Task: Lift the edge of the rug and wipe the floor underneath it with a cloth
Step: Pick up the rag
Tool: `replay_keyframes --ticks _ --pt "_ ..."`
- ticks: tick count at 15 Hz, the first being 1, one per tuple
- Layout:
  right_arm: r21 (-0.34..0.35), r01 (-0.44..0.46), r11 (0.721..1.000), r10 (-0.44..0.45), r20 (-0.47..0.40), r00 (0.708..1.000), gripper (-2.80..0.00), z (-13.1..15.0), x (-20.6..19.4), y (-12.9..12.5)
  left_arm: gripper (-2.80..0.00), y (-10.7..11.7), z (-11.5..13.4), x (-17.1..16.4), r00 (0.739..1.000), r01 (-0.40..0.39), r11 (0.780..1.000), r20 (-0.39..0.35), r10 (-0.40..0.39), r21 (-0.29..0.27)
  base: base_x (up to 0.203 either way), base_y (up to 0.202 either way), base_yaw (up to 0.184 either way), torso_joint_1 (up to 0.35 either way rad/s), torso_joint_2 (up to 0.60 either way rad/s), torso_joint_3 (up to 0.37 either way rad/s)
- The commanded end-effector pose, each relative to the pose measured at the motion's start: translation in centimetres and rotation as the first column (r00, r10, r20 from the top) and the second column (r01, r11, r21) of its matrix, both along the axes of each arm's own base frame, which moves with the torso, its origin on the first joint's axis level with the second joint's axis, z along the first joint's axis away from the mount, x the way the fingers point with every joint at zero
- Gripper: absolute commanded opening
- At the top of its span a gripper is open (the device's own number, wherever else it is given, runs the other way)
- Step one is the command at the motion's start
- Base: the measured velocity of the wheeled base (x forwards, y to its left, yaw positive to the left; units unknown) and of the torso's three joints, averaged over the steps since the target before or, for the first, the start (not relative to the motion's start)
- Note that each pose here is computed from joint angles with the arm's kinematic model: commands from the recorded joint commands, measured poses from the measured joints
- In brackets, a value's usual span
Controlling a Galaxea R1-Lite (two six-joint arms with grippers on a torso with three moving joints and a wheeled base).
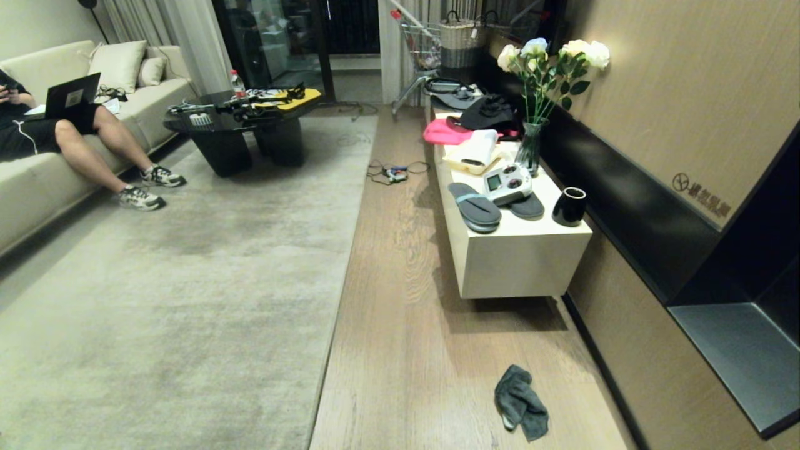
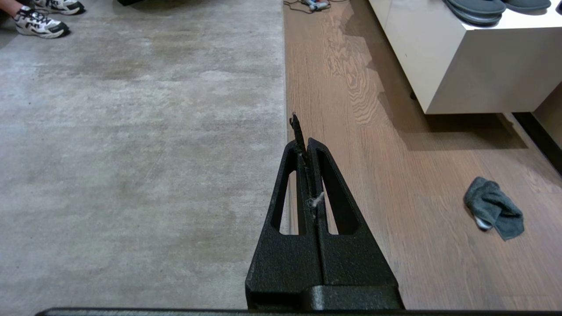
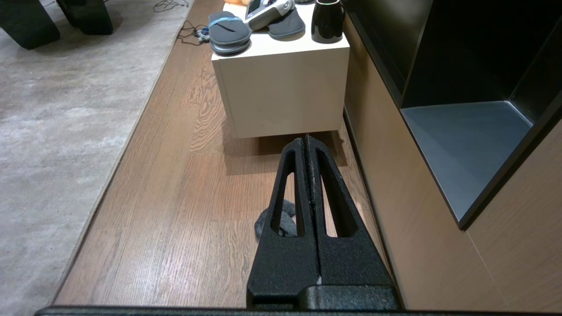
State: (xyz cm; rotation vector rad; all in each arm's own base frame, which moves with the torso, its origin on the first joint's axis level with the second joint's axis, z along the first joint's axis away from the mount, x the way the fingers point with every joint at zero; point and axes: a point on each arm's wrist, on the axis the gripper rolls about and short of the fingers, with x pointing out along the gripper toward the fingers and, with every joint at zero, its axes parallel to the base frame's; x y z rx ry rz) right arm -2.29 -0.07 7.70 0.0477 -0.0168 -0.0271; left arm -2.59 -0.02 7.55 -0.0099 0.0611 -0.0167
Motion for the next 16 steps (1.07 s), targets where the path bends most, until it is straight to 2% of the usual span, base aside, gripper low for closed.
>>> replay_keyframes --ticks 1,8,16 --pt "0.000 0.000 1.000 0.000 -0.001 1.000 -2.80 0.01 0.01 0.00 -2.80 0.00 0.00 0.00 1.000 0.001 1.000 0.000 -0.001 -0.001 0.000 0.000 0.000 0.000 0.00 0.000" --pt "0.000 0.002 1.000 -0.002 -0.001 1.000 -2.80 0.01 0.01 0.00 -2.80 0.00 0.00 0.00 1.000 0.001 1.000 0.000 -0.001 -0.003 0.000 0.000 0.000 0.000 0.00 -0.004" --pt "0.000 0.000 1.000 0.000 0.001 1.000 -2.80 0.02 0.01 0.00 -2.80 0.00 0.00 0.00 1.000 -0.001 1.000 0.000 0.001 -0.006 0.000 0.000 0.000 0.002 0.00 -0.170"
